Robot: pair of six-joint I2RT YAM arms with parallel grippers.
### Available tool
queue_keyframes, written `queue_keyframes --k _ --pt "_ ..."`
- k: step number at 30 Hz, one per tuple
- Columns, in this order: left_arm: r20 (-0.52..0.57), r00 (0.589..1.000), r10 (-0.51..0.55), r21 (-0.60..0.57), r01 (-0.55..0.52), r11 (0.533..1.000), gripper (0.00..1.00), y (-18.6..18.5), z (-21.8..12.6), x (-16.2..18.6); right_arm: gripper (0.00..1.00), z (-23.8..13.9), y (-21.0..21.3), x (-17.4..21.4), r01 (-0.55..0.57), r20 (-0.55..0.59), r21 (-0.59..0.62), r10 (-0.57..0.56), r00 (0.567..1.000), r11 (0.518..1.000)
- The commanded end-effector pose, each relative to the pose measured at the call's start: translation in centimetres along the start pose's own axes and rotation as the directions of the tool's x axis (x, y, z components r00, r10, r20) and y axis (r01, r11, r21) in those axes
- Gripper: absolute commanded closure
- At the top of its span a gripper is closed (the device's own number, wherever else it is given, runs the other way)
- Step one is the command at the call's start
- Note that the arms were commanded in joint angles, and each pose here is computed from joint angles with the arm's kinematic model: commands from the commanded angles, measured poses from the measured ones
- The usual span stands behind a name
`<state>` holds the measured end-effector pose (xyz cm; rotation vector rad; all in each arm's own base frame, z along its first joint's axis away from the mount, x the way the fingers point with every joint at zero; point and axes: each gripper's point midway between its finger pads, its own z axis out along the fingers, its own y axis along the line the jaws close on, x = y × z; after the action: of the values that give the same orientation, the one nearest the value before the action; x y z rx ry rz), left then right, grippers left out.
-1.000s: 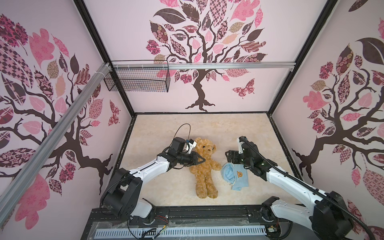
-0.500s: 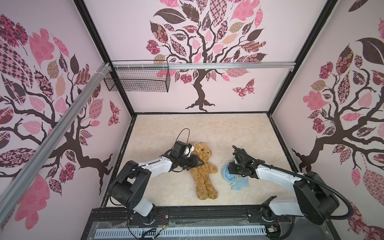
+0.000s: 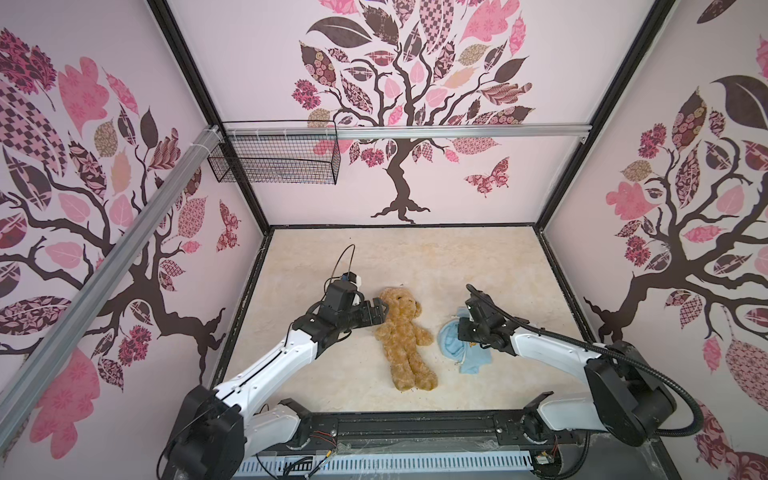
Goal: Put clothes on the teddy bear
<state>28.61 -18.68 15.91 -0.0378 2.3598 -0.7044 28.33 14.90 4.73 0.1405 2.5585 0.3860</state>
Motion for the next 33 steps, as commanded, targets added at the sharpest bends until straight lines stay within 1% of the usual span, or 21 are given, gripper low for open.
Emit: queue_keyframes --k 1,3,5,6,8,12,16,18,19,22,25,26,27,28,29,30,33 --pt "0.065 0.994 0.084 0.007 -0.084 0.996 0.06 -0.9 -2.1 -1.2 1.0 -2.7 4.4 -3.8 -0.063 0.098 -0.198 0.083 0.992 0.978" --pt "0.08 0.992 0.101 0.205 -0.115 0.972 0.09 -5.2 -3.1 -1.2 1.0 -4.0 6.0 -4.9 -0.098 0.118 -0.286 0.136 0.984 0.953" --pt "0.072 0.991 0.116 0.335 -0.133 0.933 0.09 -8.5 -3.5 -0.9 1.0 -5.2 7.4 -6.0 -0.125 0.132 -0.359 0.183 0.974 0.925" --pt "0.058 0.989 0.135 0.386 -0.147 0.911 0.08 -10.0 -3.4 -0.4 1.0 -5.8 8.1 -6.6 -0.135 0.137 -0.395 0.204 0.969 0.909" --pt "0.032 0.984 0.177 0.444 -0.172 0.879 0.07 -12.2 -2.9 0.4 1.0 -6.8 9.3 -7.5 -0.15 0.135 -0.449 0.233 0.963 0.881" --pt "-0.019 0.97 0.244 0.475 -0.206 0.856 0.05 -14.5 -0.8 1.7 1.0 -9.0 11.4 -9.3 -0.176 0.131 -0.544 0.291 0.948 0.82" --pt "-0.033 0.967 0.253 0.478 -0.207 0.854 0.05 -15.1 0.8 1.7 1.0 -10.8 12.7 -10.4 -0.19 0.12 -0.611 0.326 0.938 0.769" --pt "-0.033 0.968 0.25 0.468 -0.206 0.859 0.08 -15.1 1.5 1.4 1.0 -11.4 13.3 -10.6 -0.199 0.1 -0.64 0.338 0.936 0.742" --pt "-0.028 0.969 0.247 0.464 -0.206 0.861 0.11 -15.2 1.7 1.2 1.0 -11.6 13.6 -10.5 -0.203 0.089 -0.653 0.34 0.936 0.73" --pt "-0.011 0.969 0.247 0.468 -0.213 0.858 0.28 -16.0 2.3 0.3 1.0 -11.8 14.5 -10.2 -0.213 0.06 -0.682 0.343 0.937 0.699" --pt "-0.009 0.972 0.235 0.445 -0.206 0.871 0.56 -15.8 3.1 -0.4 1.0 -11.8 14.9 -9.8 -0.218 0.046 -0.694 0.345 0.938 0.686" --pt "-0.012 0.973 0.231 0.442 -0.202 0.874 0.66 -15.6 3.1 -0.6 1.0 -11.6 14.9 -9.6 -0.22 0.044 -0.693 0.344 0.938 0.686" --pt "-0.021 0.975 0.221 0.433 -0.191 0.881 0.79 -15.1 3.1 -0.9 1.0 -11.5 14.8 -9.6 -0.217 0.046 -0.69 0.342 0.939 0.691" --pt "-0.032 0.977 0.209 0.417 -0.177 0.891 0.89 -14.5 2.9 -1.2 0.98 -11.4 14.7 -9.5 -0.21 0.054 -0.683 0.335 0.941 0.7" --pt "-0.049 0.98 0.195 0.407 -0.158 0.9 0.97 -13.7 2.6 -1.5 0.91 -11.2 14.4 -9.3 -0.197 0.066 -0.669 0.322 0.945 0.716" --pt "-0.069 0.981 0.183 0.41 -0.14 0.901 1.0 -13.1 1.9 -1.8 0.81 -11.0 14.1 -9.1 -0.178 0.079 -0.652 0.3 0.951 0.737" --pt "-0.137 0.977 0.165 0.417 -0.094 0.904 1.0 -10.7 -1.0 -2.3 0.5 -10.6 13.1 -8.0 -0.089 0.124 -0.597 0.202 0.971 0.797"
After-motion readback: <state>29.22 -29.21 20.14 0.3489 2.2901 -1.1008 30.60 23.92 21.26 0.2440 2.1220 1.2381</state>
